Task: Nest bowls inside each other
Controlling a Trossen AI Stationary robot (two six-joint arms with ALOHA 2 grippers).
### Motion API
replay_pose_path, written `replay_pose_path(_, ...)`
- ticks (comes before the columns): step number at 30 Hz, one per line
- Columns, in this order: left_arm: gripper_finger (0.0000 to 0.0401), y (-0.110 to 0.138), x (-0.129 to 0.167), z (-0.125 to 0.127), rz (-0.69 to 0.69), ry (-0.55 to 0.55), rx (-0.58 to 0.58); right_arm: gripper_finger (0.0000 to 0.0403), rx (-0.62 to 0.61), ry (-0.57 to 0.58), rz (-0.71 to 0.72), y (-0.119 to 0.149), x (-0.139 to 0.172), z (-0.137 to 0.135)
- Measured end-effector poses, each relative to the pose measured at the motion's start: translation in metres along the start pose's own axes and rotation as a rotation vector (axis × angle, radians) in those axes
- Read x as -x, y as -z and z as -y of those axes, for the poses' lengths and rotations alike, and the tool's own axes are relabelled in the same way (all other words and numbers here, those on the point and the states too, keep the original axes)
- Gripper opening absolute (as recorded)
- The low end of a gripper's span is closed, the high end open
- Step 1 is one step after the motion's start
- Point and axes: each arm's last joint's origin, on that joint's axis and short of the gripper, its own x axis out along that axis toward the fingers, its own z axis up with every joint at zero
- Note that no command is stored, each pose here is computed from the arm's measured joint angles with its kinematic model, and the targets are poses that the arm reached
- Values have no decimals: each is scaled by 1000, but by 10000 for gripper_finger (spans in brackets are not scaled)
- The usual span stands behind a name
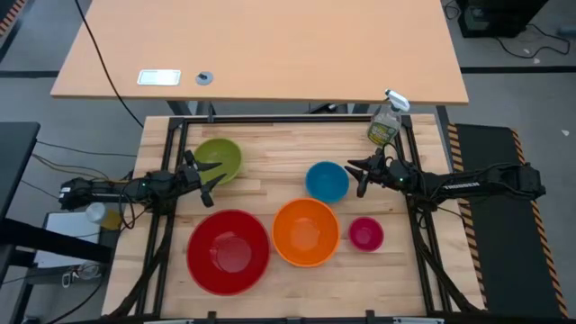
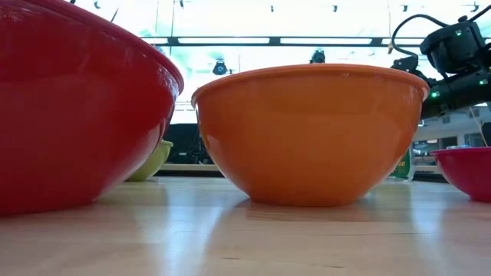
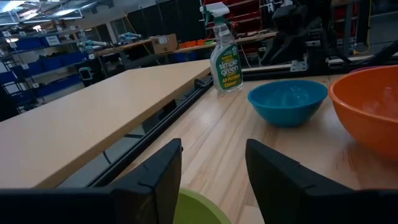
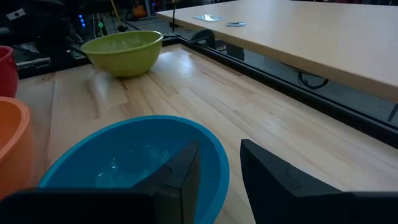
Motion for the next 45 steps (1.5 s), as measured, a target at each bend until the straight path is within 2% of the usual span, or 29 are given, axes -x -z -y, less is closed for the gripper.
replay_pose_path(12,181,0,0,0,1,0,0,123,0,0,0,0,0,0)
replay_pose_path(16,181,-9,0,-2,85,-17,39,123,0,0,0,0,0,0)
replay_pose_path(23,181,-41,9,-13,420,-43,393,123,0,-1,0,0,0,0)
replay_pose_path(27,181,-50,14,-17,535,-28,548,123,-16,0,37,-4,0,0)
replay_pose_path(29,181,-52,16,-18,560,-28,563,123,-107,-13,94,-9,0,-1)
replay_pose_path(33,181,-55,18,-20,605,-21,613,123,-529,-74,234,-24,3,0)
replay_pose_path(35,181,-57,20,-22,634,-10,665,123,-675,-101,283,-29,4,0)
replay_pose_path(39,181,-59,21,-23,664,14,748,123,-712,-160,386,-40,7,0)
replay_pose_path(45,181,-59,21,-23,661,23,772,123,-762,-201,506,-50,13,0)
